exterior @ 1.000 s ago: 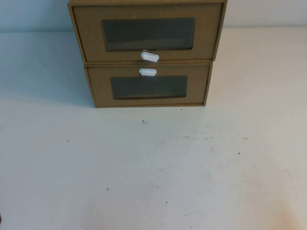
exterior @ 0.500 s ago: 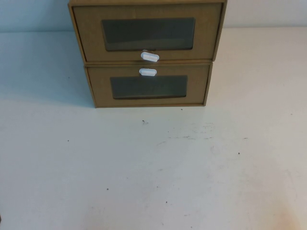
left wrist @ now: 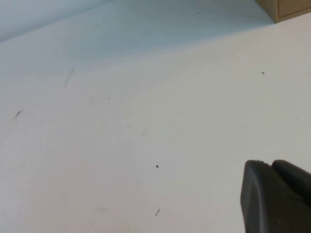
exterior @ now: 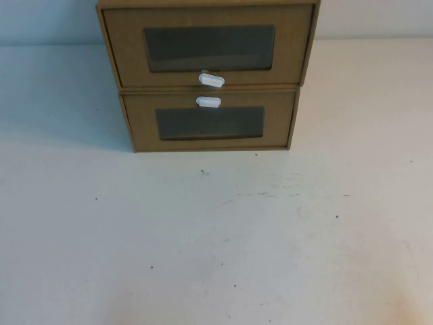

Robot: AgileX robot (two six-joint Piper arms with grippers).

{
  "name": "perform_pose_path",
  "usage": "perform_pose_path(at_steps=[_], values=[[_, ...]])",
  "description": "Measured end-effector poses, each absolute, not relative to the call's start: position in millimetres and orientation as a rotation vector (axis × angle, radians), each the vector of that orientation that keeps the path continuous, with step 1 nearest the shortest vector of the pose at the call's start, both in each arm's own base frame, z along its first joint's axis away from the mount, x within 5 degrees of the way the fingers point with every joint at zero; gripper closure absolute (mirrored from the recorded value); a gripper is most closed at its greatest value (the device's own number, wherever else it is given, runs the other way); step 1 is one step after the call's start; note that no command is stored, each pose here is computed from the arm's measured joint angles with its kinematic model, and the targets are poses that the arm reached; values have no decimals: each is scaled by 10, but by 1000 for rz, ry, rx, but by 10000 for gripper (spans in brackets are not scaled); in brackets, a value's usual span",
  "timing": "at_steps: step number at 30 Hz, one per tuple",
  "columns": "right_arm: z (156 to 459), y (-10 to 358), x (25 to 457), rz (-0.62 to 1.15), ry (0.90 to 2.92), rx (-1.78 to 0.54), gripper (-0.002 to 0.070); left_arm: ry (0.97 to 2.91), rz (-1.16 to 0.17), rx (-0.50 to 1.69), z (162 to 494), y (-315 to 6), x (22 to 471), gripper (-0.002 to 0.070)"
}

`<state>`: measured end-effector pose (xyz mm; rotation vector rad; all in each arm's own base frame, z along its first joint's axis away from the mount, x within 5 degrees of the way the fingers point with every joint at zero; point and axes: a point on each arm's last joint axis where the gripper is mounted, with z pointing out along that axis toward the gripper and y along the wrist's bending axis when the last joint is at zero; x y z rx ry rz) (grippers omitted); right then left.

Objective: Open the shoe box
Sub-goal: 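Pull the top drawer of the cardboard box fully open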

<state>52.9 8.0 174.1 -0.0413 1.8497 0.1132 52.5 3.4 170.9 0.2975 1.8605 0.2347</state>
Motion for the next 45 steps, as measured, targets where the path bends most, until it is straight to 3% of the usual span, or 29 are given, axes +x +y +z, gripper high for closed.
perform_pose_path(at_steps=[7,16,19,29,37,41,45], values=[[1741,80,529,113,1850,-41,691,1805,218,282,1758,23,539,679],[1741,80,529,113,1850,-41,691,1653,-252,-147,1908,-47,562,679],[1741,80,529,113,1850,-41,691,1606,-351,-240,1946,-49,564,679],[1741,80,529,113,1850,-41,691,1595,-401,-286,2010,-51,554,679],[1741,80,529,113,1850,-41,691,1815,-298,-92,2815,-124,727,679],[1741,80,529,113,1850,-41,691,2047,-254,131,3182,-263,1081,679],[1741,80,529,114,1850,-41,691,2112,-289,386,3563,-477,1492,679]])
